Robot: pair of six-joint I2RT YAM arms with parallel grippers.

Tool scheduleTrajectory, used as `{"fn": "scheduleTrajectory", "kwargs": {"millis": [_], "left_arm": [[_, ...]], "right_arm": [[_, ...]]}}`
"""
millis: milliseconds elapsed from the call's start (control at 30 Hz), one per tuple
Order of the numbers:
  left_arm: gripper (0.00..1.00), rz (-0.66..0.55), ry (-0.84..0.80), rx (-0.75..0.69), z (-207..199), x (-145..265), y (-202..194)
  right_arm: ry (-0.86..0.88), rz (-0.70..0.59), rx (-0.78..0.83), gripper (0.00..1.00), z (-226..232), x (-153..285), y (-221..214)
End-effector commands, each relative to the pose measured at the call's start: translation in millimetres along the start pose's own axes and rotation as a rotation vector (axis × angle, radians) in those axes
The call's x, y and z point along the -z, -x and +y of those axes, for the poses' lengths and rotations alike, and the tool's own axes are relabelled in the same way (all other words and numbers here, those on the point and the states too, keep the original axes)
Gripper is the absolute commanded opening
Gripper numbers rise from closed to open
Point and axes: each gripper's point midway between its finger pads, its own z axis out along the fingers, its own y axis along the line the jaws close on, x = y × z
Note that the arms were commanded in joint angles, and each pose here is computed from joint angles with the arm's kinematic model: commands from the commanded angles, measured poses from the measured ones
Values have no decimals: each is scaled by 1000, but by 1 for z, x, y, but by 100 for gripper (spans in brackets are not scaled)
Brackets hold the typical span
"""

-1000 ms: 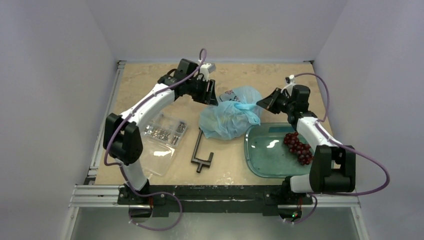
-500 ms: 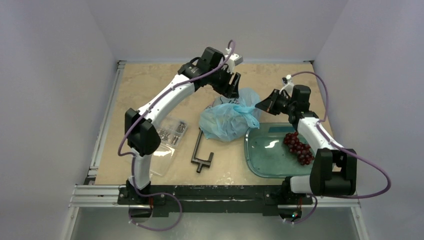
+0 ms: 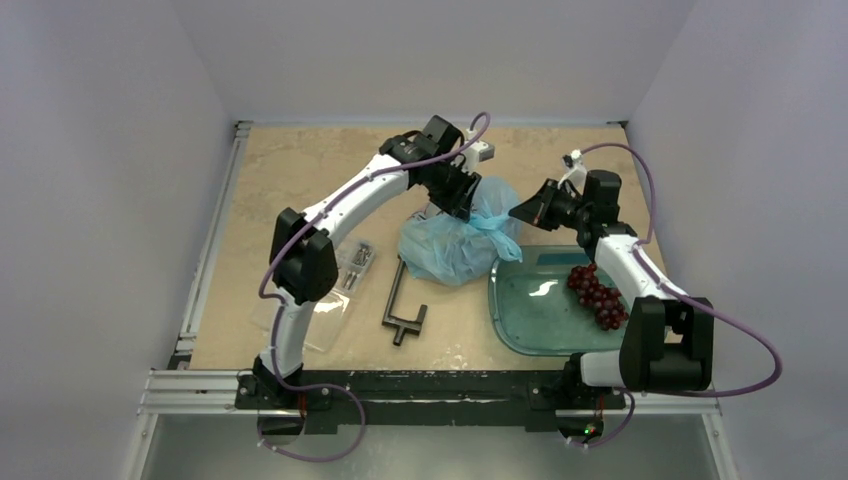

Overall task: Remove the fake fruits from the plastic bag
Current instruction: Untie the plastic bag at the center of the board.

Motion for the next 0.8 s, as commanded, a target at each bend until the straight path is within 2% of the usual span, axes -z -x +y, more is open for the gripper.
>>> {"fn": "scheduleTrajectory", "kwargs": {"millis": [0,33,100,133,233,367,567,767], "left_arm": [[29,-34,15,-1,0,0,7],[22,-24,19,13,1,-2,4],[2,-17,38,43,4,-3,1],[0,-19,57,60,5,-1,0],[0,-58,130,102,10,15,0],[0,-186,271,152,21,49,-6],[0,-225,396,137,37,73,-25],[0,-185,251,199,17,56,-17]], "right_arm": [[45,-14,27,0,9,2,5],[43,-18,27,0,10,3,7],[24,-27,28,0,8,3,11],[-7,-38,23,0,5,3,14],[-116,-79,4,0,-10,5,25],[-173,-110,1,0,-21,2,36],[-232,-102,-16,0,-42,-10,38],[-244,-108,11,0,-41,-17,46]]}}
